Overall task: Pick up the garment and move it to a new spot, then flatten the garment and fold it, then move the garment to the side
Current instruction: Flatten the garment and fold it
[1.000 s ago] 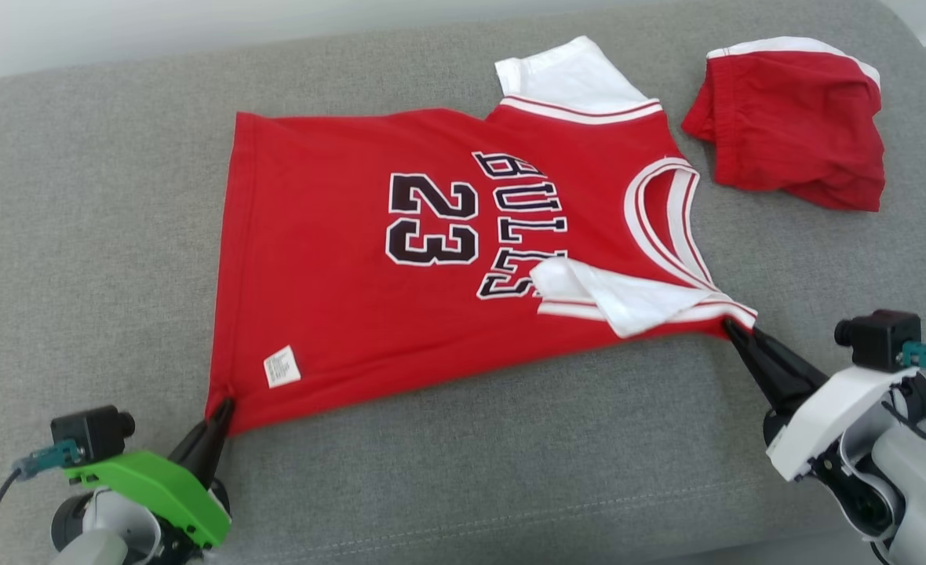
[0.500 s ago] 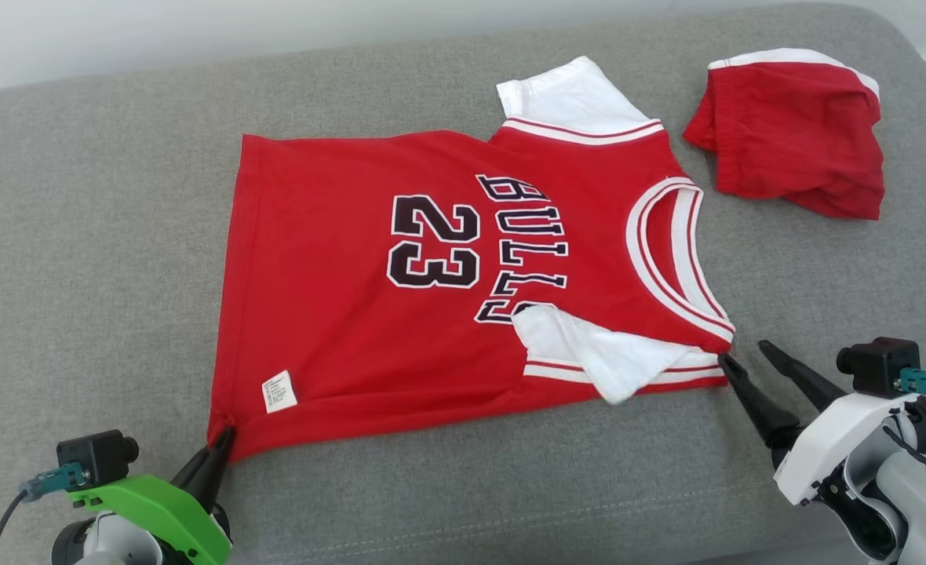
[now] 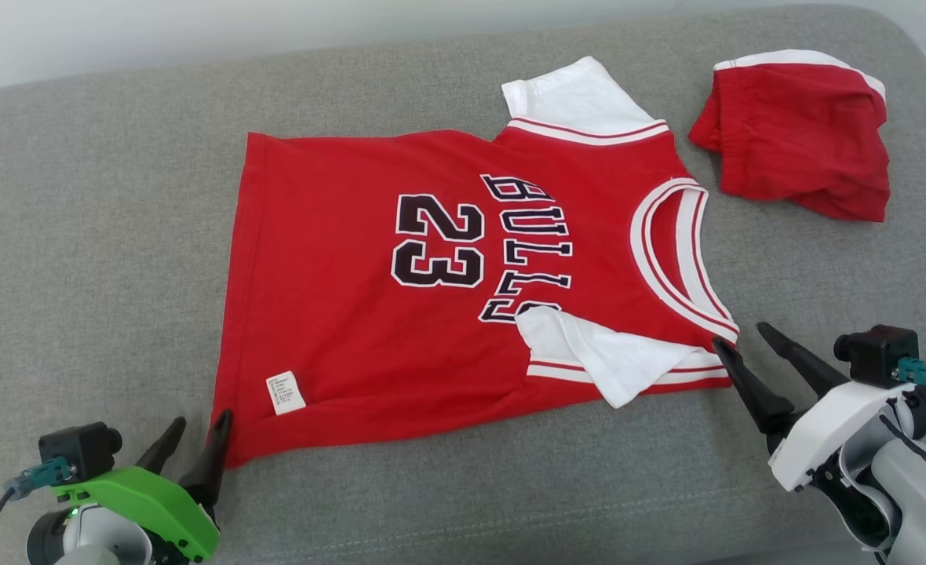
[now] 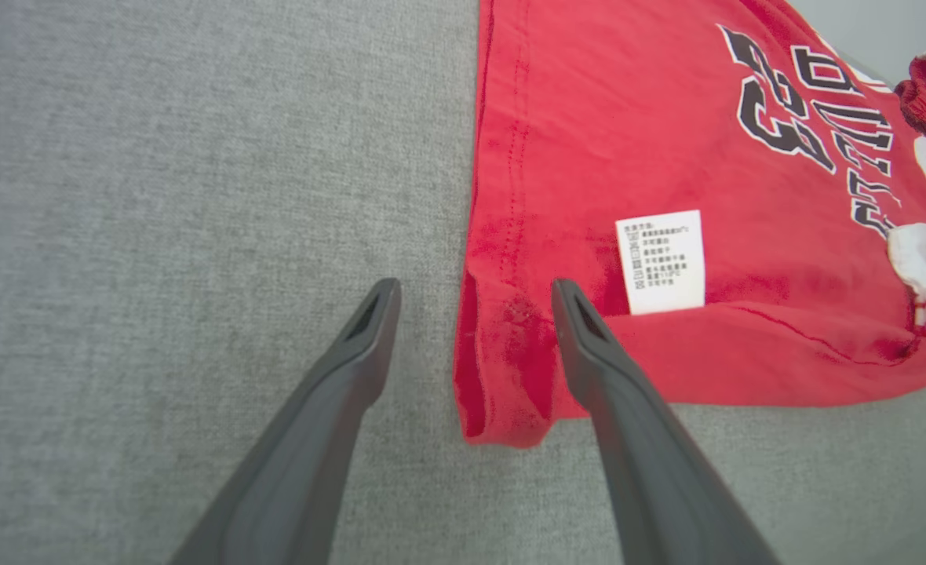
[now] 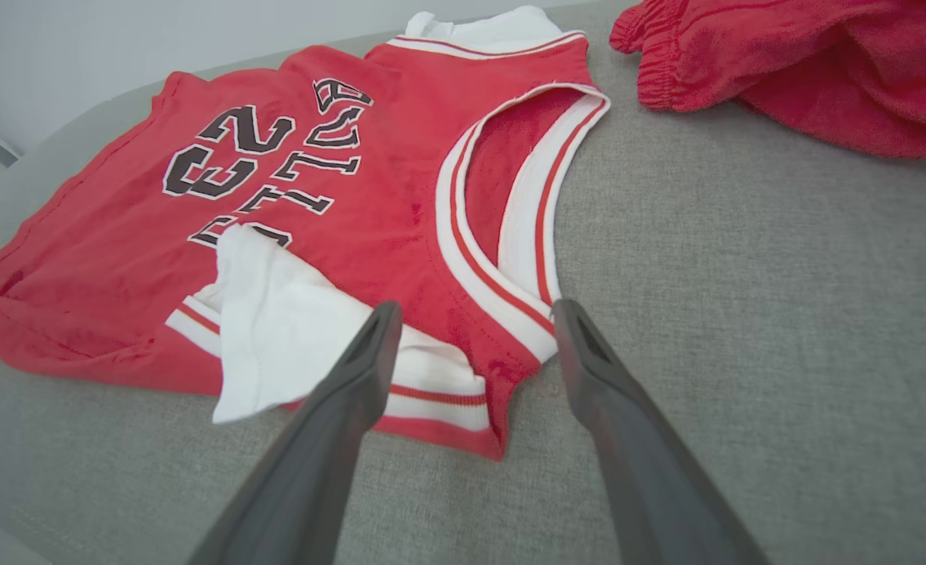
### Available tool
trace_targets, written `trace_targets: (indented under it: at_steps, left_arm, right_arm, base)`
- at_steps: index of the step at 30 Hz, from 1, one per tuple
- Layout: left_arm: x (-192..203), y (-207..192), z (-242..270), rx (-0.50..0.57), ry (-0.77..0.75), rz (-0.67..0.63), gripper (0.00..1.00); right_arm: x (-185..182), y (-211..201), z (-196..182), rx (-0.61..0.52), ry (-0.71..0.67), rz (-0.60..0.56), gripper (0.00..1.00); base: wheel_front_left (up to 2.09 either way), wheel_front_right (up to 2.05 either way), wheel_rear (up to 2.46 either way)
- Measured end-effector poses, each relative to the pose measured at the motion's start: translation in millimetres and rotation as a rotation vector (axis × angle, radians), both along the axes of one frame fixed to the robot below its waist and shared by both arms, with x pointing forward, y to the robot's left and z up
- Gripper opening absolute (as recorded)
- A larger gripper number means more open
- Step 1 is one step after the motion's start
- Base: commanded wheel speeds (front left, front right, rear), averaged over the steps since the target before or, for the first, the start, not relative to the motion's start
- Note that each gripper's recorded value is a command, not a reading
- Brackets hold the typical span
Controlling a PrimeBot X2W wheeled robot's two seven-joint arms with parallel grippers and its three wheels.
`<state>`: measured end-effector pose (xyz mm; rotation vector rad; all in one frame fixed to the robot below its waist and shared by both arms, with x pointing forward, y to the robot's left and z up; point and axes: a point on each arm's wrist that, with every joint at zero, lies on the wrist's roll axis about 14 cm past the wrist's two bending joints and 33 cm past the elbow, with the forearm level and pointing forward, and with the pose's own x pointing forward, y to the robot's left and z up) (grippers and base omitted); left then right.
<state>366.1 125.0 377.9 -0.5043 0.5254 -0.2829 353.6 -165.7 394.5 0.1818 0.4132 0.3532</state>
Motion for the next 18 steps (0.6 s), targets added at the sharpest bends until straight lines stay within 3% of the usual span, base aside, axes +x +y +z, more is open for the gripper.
trace_targets:
  at_steps: [9, 12, 15, 18]
  left_arm:
    - [18.3, -7.3, 28.7, 0.015, -0.134, -0.019, 1.00]
    - [14.6, -14.7, 30.8, 0.059, -0.164, -0.083, 1.00]
    - [1.4, -15.3, 22.7, 0.184, -0.189, -0.209, 1.00]
    - [-2.7, -10.1, 18.6, 0.244, -0.196, -0.246, 1.00]
  right_arm:
    - [21.8, 17.0, 44.7, -0.014, -0.177, 0.065, 1.00]
    - [17.0, 36.1, 51.9, -0.015, -0.209, 0.135, 1.00]
    - [-1.5, 61.4, 46.8, -0.019, -0.201, 0.236, 1.00]
    - [-11.7, 67.3, 39.7, -0.040, -0.186, 0.280, 1.00]
  base:
    - [0.00, 0.00, 0.00]
    - [0.00, 0.00, 0.00]
    - [0.00, 0.00, 0.00]
    - [0.00, 0.00, 0.00]
